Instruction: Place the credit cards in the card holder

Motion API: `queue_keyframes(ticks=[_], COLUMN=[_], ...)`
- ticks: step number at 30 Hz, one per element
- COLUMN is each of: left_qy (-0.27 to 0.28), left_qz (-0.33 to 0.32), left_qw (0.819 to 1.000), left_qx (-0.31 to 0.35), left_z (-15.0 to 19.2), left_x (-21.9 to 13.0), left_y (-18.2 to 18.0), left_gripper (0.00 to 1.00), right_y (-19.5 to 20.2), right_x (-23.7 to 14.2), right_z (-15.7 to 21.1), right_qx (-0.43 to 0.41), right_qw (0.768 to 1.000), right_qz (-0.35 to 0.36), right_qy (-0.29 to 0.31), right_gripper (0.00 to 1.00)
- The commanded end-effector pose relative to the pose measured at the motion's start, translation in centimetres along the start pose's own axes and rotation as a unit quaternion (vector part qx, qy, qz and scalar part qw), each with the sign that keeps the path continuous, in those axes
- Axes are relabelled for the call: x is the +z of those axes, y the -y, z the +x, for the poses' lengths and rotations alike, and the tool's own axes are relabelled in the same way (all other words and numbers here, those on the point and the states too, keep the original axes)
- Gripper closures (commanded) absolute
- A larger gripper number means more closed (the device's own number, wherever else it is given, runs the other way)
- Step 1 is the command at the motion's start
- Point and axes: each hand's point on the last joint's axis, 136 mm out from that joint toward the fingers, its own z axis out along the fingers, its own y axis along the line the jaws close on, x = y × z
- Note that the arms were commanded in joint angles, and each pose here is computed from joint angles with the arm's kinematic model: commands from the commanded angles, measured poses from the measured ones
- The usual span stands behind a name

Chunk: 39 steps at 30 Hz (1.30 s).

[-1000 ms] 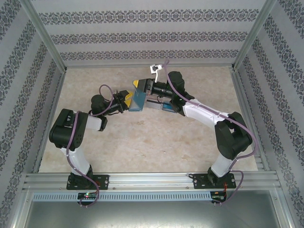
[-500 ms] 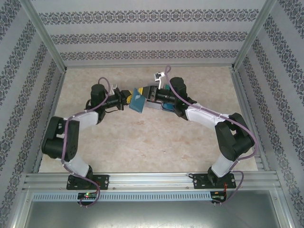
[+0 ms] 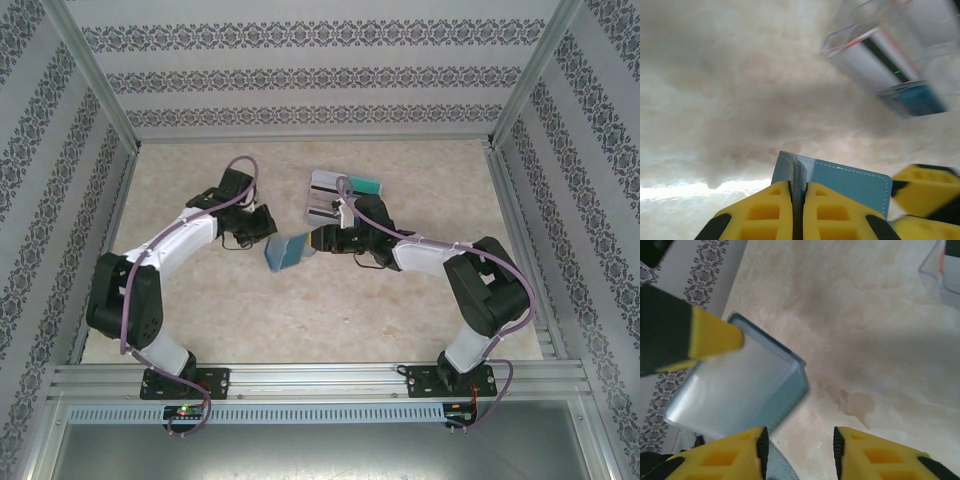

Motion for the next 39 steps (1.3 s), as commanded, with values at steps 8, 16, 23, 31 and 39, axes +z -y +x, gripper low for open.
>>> queue_keyframes(ticks=[8,16,23,31,39], left_qy=[0.017,0.038,0.056,0.05,0.024], left_qz=[-0.155,-0.144,-0.086,-0.071,-0.04], left_qw=[0.985,0.987,0.994,0.996,0.999], left_qx=[0.075,0.064,0.032,0.02,0.004], left_z=[1.3,0.9,1.3,2.0,2.8], left_x=[2.5,3.0,3.8,3.9,4.1], left_y=[-3.2,-2.4,-1.4,-1.4,-1.2], left_gripper=[0.98,0.97,0.97,0.81,0.58], right_y=[-0.5,-4.9,-1.8,2.3,4.0], right_x=[-4.5,0.0,5.7,7.1,7.4], right_z=[0.1,1.9,5.5,6.0,6.8], right_qx=[0.0,0.028,0.055,0.075,0.098], right_qw=[1.0,0.997,0.99,0.987,0.984], right_qz=[0.014,-0.025,-0.017,0.02,0.037], right_qy=[-0.013,-0.064,-0.13,-0.137,-0.146], right_gripper=[0.54,0.64,0.71,0.72,0.74])
